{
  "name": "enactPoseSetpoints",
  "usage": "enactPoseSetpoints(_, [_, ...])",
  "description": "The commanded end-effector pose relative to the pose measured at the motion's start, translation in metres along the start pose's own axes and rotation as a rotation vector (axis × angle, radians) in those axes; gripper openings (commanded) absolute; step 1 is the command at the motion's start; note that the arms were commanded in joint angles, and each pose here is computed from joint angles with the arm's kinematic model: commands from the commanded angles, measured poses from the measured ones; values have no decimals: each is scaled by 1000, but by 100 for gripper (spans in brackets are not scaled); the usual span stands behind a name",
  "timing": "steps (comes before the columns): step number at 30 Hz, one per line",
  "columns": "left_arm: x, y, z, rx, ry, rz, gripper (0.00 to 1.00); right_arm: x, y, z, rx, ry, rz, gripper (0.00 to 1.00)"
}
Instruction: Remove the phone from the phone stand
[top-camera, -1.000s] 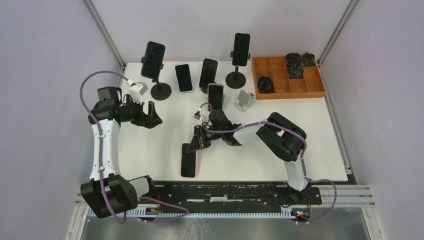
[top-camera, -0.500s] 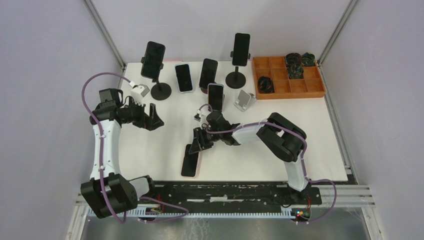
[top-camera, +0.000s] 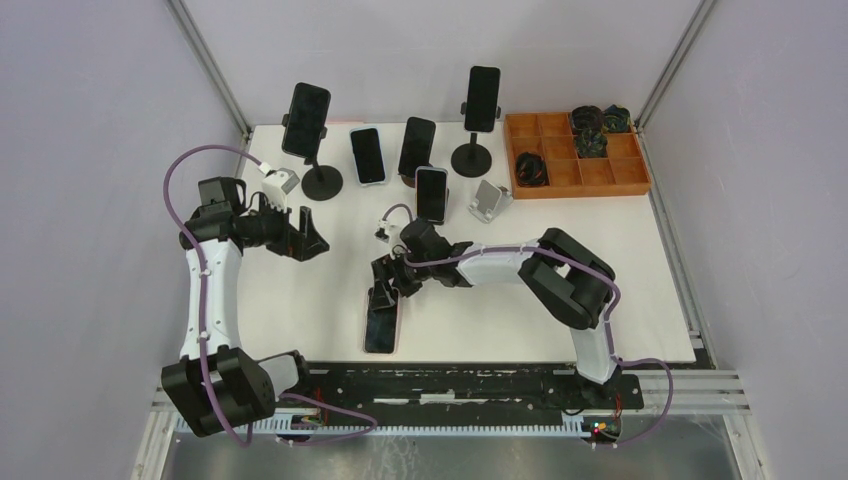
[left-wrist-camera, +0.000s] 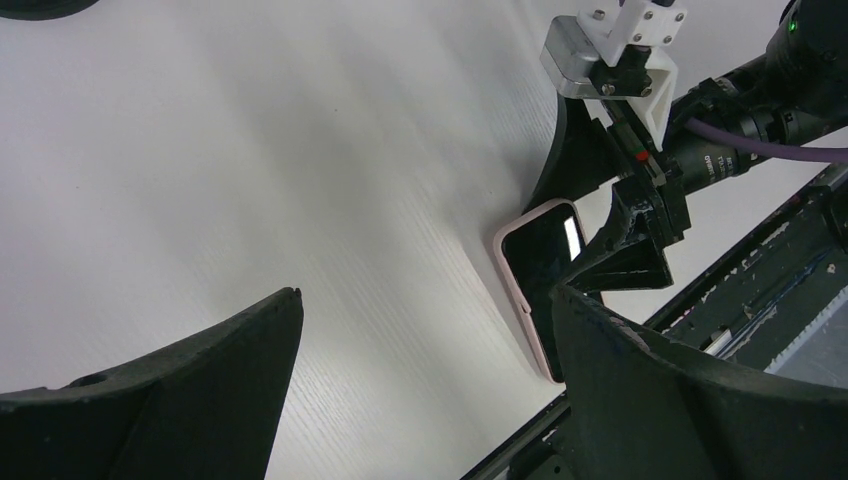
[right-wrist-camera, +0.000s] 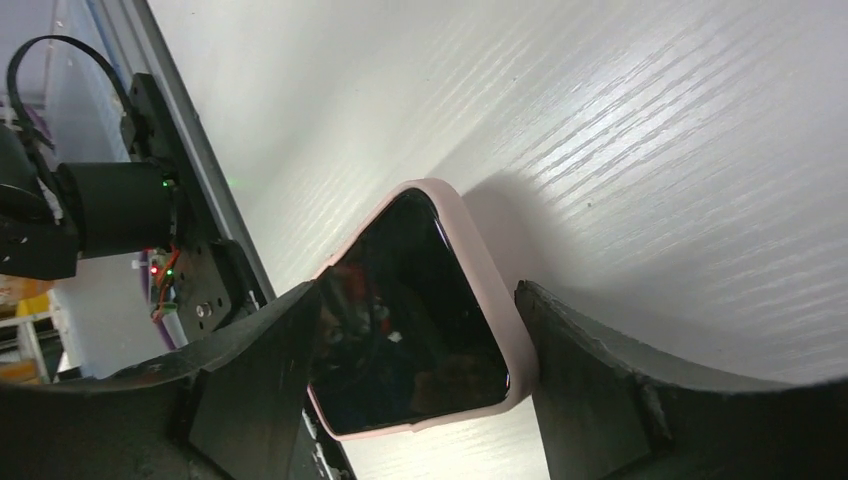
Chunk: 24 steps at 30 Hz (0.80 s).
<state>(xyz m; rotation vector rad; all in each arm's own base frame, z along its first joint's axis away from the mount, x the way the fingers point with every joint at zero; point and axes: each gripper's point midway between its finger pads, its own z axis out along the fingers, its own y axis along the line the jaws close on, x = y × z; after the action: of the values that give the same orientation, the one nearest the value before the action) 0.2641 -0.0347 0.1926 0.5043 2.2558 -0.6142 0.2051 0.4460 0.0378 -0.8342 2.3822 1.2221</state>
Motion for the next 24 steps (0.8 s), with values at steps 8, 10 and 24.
enactPoseSetpoints(8, [-14, -4, -4, 21, -38, 48, 100, -39, -8, -46, 186, -62, -104, 98])
enactPoseSetpoints(10, [-15, -4, -4, 24, -41, 48, 100, -59, -3, -65, 205, -117, -125, 98])
enactPoseSetpoints(24, [-33, -4, -5, 60, -57, 39, 100, -238, -78, -293, 589, -517, -356, 98])
